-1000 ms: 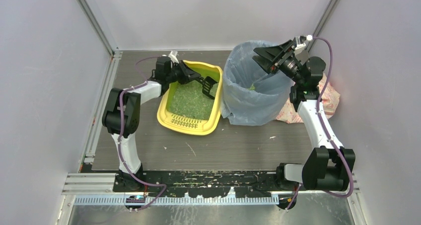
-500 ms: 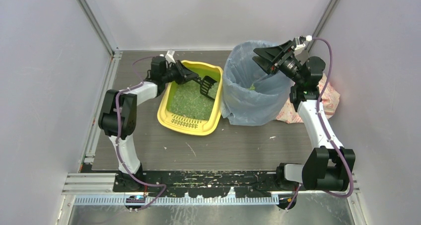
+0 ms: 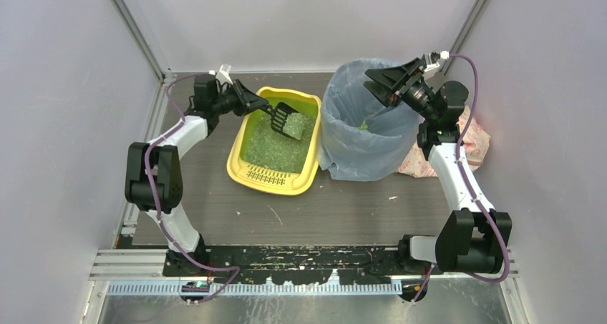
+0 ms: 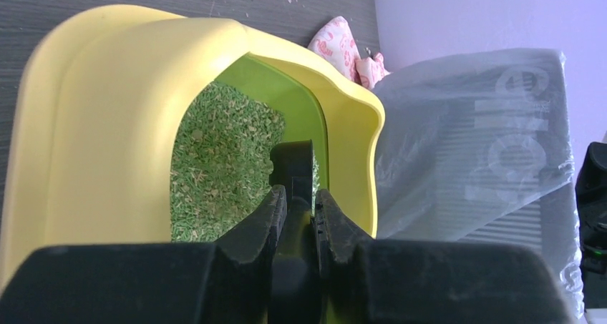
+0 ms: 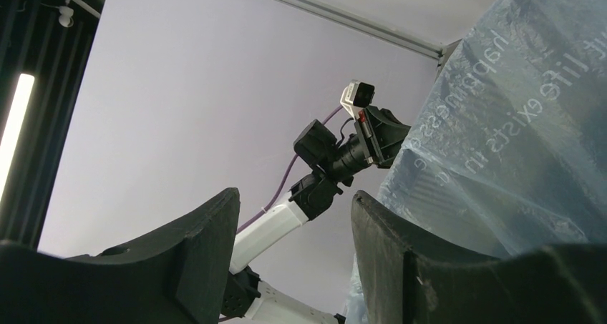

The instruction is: Clean the litter box

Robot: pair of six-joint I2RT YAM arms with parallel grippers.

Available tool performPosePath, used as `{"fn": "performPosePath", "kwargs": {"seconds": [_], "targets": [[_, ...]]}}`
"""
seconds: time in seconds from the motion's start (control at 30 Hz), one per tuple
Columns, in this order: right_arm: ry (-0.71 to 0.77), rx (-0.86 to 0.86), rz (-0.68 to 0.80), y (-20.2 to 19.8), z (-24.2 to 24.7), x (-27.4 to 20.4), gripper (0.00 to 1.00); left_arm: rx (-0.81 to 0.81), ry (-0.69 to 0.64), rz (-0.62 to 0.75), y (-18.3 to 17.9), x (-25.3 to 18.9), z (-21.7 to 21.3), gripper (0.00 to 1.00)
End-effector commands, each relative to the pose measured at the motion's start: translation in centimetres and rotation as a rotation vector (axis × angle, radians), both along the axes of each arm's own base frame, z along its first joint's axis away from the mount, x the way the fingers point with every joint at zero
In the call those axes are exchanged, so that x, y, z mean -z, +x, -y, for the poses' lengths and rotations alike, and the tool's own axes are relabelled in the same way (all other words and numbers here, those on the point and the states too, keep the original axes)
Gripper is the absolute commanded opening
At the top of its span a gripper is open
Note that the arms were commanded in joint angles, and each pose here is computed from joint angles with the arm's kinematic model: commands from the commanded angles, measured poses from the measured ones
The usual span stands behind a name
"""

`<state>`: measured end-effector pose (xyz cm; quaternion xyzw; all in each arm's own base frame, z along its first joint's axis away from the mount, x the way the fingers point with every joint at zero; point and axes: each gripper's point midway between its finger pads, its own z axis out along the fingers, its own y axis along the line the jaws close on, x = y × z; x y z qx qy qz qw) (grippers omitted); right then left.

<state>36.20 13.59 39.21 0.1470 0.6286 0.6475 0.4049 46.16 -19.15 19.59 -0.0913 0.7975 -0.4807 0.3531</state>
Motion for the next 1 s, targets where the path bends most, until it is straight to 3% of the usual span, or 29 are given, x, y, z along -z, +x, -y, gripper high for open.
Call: {"fn": "performPosePath", "kwargs": {"seconds": [0.0, 0.37, 0.53, 0.8, 0.97], "targets": [[-0.009, -0.014, 0.094, -0.6, -0.2, -2.1, 0.64, 0.055, -0.074, 0.056, -1.0, -3.7, 0.1, 0.0], [-0.003, -0.014, 0.096, -0.5, -0.2, -1.8, 0.64, 0.075, -0.214, 0.056, -3.3, -4.7, -2.8, 0.0], [0.006, -0.021, 0.09, -0.1, -0.2, -1.6, 0.64, 0.137, -0.333, 0.114, -4.6, -6.2, -2.3, 0.0], [0.01, -0.035, 0.087, -0.2, -0.3, -1.5, 0.64, 0.102, -0.574, 0.171, -3.9, -7.7, -6.4, 0.0], [0.01, -0.035, 0.084, -0.2, -0.3, -1.4, 0.64, 0.083, -0.57, 0.174, -3.7, -7.2, -7.3, 0.0]]}}
